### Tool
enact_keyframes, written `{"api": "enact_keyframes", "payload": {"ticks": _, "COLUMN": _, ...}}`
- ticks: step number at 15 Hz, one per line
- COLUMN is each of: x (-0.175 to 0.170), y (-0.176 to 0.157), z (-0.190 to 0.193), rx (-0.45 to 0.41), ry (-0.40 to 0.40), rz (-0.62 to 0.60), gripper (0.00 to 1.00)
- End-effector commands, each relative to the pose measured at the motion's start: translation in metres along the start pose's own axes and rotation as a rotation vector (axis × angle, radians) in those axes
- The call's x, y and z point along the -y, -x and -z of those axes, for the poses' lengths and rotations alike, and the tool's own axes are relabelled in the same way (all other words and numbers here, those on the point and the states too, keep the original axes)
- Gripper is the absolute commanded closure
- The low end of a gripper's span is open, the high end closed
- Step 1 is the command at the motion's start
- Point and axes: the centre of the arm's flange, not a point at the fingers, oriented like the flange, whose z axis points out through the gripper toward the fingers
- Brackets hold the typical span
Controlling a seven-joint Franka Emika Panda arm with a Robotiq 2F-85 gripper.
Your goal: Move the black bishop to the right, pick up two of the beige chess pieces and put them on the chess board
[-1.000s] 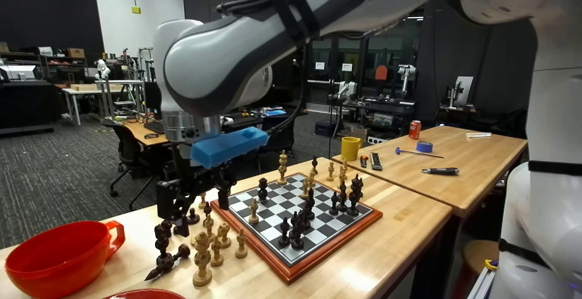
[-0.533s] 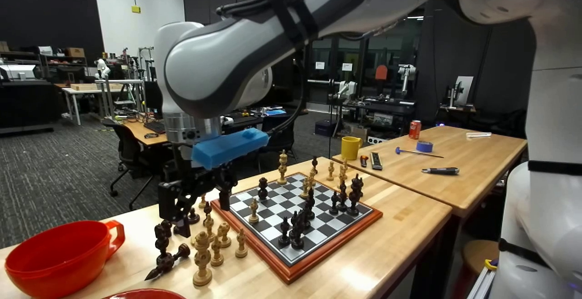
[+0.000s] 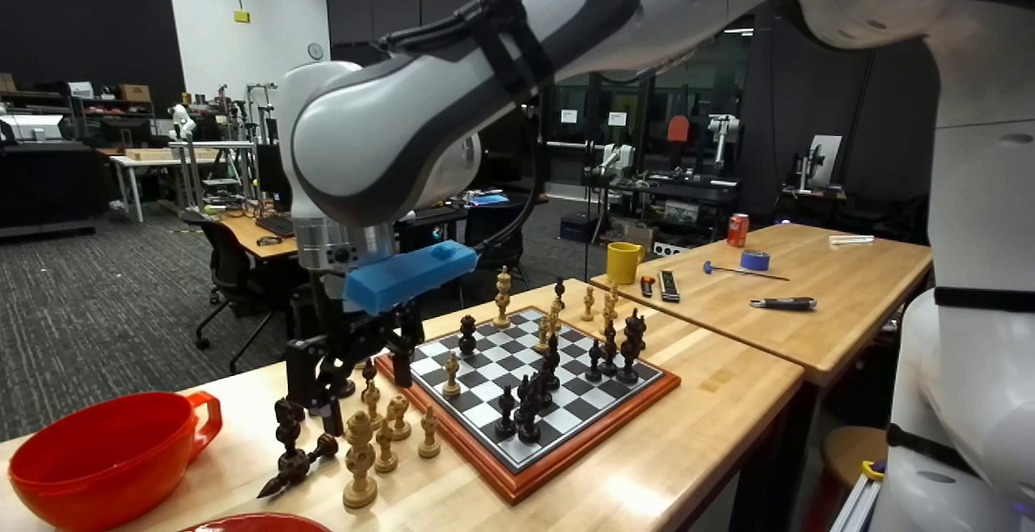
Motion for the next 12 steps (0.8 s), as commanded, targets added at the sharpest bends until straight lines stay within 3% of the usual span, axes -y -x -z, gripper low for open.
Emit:
{"api": "enact_keyframes", "payload": {"ticks": 1, "x": 0.003, "y": -0.007, "z": -0.005, "rx": 0.006, "ry": -0.016, "rz": 0.022, "gripper": 0.0}}
{"api": "enact_keyframes", "payload": {"ticks": 3, "x": 0.003, "y": -0.009, "z": -0.009, "rx": 0.008, "ry": -0.022, "rz": 0.03, "gripper": 0.04}}
{"api": "enact_keyframes", "payload": {"ticks": 4, "x": 0.003, "y": -0.01, "z": -0.01, "rx": 0.01, "ry": -0.023, "rz": 0.034, "gripper": 0.25}}
{"api": "enact_keyframes", "payload": {"ticks": 7, "x": 0.005, "y": -0.012, "z": -0.013, "rx": 0.017, "ry": -0.032, "rz": 0.048, "gripper": 0.34}}
{"api": "enact_keyframes", "payload": {"ticks": 12, "x": 0.006, "y": -0.012, "z": -0.015, "rx": 0.028, "ry": -0.043, "rz": 0.072, "gripper": 0.73}}
